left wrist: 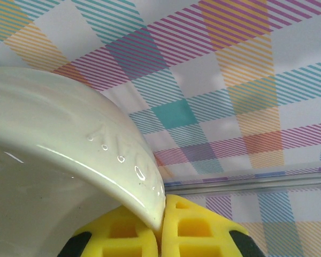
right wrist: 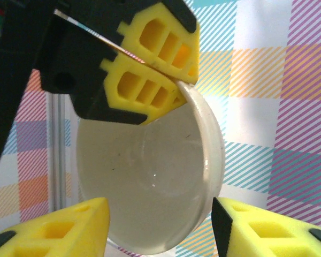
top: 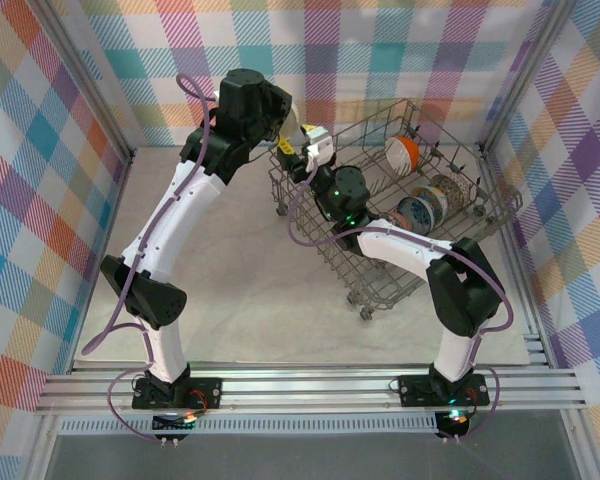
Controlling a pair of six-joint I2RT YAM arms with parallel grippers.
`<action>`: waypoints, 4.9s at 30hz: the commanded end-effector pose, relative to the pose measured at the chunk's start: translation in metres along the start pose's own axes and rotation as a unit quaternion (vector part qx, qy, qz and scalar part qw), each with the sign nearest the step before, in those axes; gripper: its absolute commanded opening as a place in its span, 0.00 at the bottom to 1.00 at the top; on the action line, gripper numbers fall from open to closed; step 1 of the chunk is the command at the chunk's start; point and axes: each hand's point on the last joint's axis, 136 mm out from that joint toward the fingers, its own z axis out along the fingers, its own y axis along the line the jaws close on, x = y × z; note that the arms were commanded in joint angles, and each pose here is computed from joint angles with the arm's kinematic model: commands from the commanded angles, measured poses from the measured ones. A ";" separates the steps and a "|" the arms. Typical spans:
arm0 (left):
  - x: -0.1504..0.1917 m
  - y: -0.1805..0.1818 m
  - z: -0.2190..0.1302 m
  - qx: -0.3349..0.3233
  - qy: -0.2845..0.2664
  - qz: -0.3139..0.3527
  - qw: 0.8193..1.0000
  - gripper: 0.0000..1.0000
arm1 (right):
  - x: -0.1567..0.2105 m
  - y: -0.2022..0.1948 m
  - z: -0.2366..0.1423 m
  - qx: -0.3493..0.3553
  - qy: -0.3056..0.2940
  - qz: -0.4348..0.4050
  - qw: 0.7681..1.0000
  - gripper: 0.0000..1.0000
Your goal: Load the bowls into the dish rack
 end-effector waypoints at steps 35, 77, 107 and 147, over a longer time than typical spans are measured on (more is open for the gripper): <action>0.003 -0.047 -0.019 0.059 -0.019 0.016 0.998 0.00 | -0.003 -0.045 0.045 0.145 0.066 -0.028 0.987 0.28; -0.027 -0.030 0.002 0.115 0.030 0.090 0.989 0.80 | 0.031 -0.213 0.004 0.326 0.235 -0.059 0.914 0.00; -0.131 0.097 0.107 0.084 0.073 0.203 0.973 0.80 | 0.072 -0.296 -0.053 0.422 0.422 -0.377 0.708 0.00; -0.123 0.118 0.114 0.070 0.093 0.194 0.974 0.79 | 0.147 -0.299 -0.069 0.390 0.488 -0.423 0.657 0.00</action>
